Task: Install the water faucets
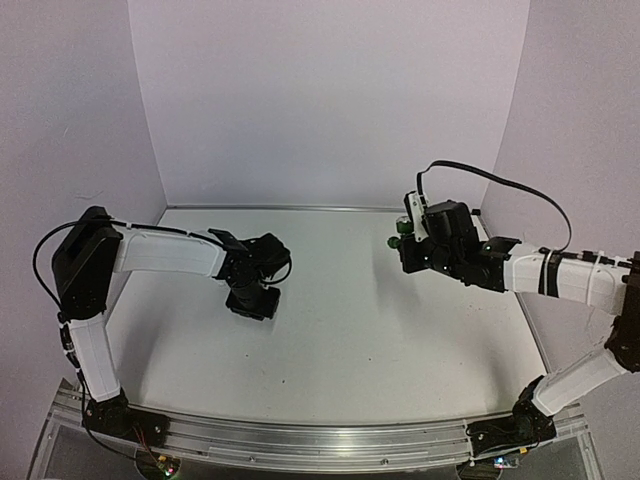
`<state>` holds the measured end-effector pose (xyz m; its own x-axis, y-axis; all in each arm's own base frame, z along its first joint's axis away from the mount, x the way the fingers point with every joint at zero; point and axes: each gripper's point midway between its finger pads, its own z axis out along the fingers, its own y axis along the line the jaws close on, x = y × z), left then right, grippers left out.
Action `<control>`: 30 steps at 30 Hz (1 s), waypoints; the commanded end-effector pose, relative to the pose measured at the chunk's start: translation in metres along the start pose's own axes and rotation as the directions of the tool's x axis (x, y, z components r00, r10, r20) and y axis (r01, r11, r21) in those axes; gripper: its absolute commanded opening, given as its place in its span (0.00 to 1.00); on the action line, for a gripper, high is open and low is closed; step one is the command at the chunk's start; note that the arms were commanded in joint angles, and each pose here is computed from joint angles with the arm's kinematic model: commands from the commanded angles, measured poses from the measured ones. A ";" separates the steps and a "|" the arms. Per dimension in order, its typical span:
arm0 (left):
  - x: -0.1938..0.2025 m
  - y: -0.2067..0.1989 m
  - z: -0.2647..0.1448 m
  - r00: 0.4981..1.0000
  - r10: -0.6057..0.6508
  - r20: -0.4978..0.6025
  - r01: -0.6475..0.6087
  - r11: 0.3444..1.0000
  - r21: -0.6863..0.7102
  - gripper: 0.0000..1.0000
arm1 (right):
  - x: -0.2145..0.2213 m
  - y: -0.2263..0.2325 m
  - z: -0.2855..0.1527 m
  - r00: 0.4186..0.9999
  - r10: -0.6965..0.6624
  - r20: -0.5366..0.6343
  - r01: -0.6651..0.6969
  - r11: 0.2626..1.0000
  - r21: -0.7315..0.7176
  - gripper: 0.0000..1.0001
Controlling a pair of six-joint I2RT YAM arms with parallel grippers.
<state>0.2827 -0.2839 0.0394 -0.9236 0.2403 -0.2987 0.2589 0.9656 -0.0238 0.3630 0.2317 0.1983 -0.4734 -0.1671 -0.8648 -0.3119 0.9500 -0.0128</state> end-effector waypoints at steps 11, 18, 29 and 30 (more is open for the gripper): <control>-0.100 0.091 -0.062 0.935 -0.240 0.262 0.204 0.966 0.158 0.55 | -0.018 0.009 -0.010 0.997 0.048 0.053 -0.044 0.997 -0.070 0.00; -0.148 0.149 -0.049 0.890 -0.361 0.279 0.324 0.931 0.170 0.71 | -0.020 0.017 -0.012 0.997 0.061 0.055 -0.054 0.992 -0.117 0.00; -0.187 0.183 -0.005 0.911 -0.331 0.246 0.304 0.942 0.142 0.76 | -0.001 0.030 -0.014 0.999 0.035 0.010 -0.032 0.978 -0.205 0.02; -0.187 0.185 0.000 0.912 -0.337 0.234 0.316 0.941 0.124 0.77 | 0.000 0.031 -0.014 0.999 0.034 0.007 -0.032 0.978 -0.207 0.01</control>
<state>0.4863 -0.1441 0.0921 -0.8610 -0.1837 -0.4743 -0.0567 0.9614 -0.2694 0.3437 0.2516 0.1882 -0.5146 -0.1646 -0.8415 -0.4290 0.8991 0.0864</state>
